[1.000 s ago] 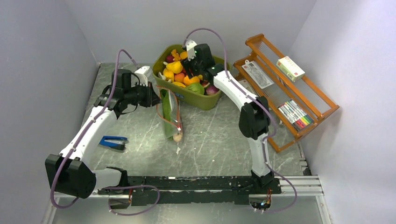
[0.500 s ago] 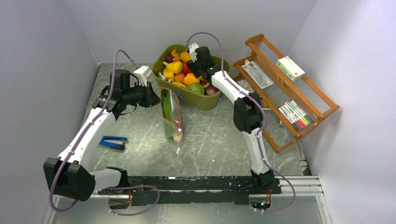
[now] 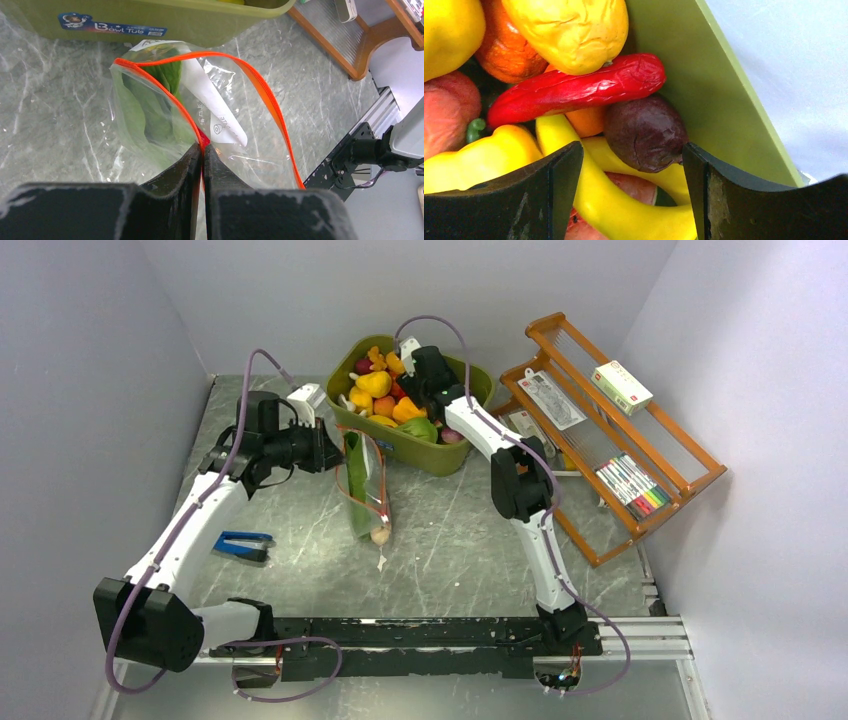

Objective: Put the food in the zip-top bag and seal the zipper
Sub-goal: Pick up the fake vegetable from the bin.

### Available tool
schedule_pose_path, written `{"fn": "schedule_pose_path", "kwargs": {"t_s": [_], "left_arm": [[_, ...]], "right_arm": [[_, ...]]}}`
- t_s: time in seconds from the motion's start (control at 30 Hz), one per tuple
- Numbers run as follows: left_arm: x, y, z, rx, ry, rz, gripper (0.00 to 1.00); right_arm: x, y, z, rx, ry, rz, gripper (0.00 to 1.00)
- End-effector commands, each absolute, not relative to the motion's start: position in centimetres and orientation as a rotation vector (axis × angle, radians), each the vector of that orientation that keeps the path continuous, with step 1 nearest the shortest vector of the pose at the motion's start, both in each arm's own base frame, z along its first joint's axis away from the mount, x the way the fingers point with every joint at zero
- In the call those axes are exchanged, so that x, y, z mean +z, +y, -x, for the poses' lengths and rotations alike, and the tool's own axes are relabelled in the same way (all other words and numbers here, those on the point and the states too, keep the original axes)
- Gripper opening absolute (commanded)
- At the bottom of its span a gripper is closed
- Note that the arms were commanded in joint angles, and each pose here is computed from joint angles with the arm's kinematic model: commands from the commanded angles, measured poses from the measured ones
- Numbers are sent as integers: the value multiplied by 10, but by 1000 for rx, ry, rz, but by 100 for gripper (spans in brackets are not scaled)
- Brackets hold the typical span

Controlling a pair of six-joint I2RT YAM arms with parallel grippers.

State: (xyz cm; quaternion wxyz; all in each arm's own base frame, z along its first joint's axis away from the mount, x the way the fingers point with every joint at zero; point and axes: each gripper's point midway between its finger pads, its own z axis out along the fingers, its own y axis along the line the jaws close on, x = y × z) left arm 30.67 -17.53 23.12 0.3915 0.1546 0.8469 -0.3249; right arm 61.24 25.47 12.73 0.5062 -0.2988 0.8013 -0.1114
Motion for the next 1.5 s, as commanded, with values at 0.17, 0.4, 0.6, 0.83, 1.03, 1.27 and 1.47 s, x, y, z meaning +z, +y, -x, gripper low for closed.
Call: {"fn": "schedule_pose_path", "kwargs": {"t_s": [0.17, 0.4, 0.6, 0.83, 1.03, 1.27, 1.47], "left_arm": [[236, -180, -300, -865, 2120, -406, 7], [235, -180, -301, -863, 2122, -404, 7], [237, -179, -302, -855, 2121, -406, 7], [237, -178, -302, -843, 2123, -408, 7], [239, -177, -302, -834, 2120, -406, 7], [239, -177, -300, -838, 2114, -399, 7], [242, -175, -301, -827, 2099, -395, 7]], "right_arm": [[120, 236, -626, -431, 1888, 686, 76], [129, 236, -626, -421, 1852, 669, 96], [109, 240, -631, -441, 1869, 733, 90], [100, 241, -631, -441, 1870, 760, 75], [116, 234, -631, -490, 1837, 746, 54], [147, 228, -621, -483, 1802, 712, 48], [174, 228, -608, -419, 1794, 676, 40]]}}
